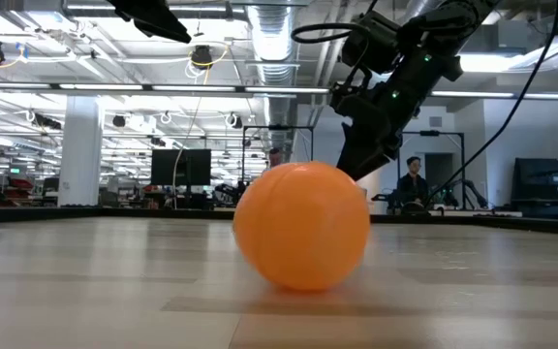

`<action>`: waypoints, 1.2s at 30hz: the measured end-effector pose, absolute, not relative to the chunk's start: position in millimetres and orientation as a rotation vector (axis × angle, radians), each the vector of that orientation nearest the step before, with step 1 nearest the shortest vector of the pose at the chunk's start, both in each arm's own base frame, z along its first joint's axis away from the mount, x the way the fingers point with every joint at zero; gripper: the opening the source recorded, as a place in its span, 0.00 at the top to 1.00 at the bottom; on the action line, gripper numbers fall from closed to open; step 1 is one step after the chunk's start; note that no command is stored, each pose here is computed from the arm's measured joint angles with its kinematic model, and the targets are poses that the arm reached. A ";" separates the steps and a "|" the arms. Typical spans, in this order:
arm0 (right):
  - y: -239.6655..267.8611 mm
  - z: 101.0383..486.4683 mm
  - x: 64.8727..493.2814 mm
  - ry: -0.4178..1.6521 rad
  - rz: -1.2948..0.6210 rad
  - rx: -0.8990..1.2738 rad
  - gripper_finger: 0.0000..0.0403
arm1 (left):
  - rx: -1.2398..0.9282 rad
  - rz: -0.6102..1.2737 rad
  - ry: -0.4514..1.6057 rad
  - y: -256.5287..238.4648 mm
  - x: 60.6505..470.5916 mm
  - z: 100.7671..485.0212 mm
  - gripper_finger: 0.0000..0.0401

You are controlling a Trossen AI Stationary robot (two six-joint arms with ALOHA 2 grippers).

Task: Pick and placing Produce into tupperware
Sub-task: Put the orange into the transparent container

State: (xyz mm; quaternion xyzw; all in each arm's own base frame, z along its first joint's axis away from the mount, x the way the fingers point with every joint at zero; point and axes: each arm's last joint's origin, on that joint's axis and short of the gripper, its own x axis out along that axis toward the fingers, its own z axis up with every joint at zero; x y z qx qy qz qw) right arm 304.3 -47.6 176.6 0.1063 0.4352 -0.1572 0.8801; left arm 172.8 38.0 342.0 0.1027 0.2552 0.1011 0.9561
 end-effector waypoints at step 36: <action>137.2 214.5 323.4 0.757 0.264 0.367 0.41 | 0.273 0.075 0.516 35.0 173.4 341.0 0.52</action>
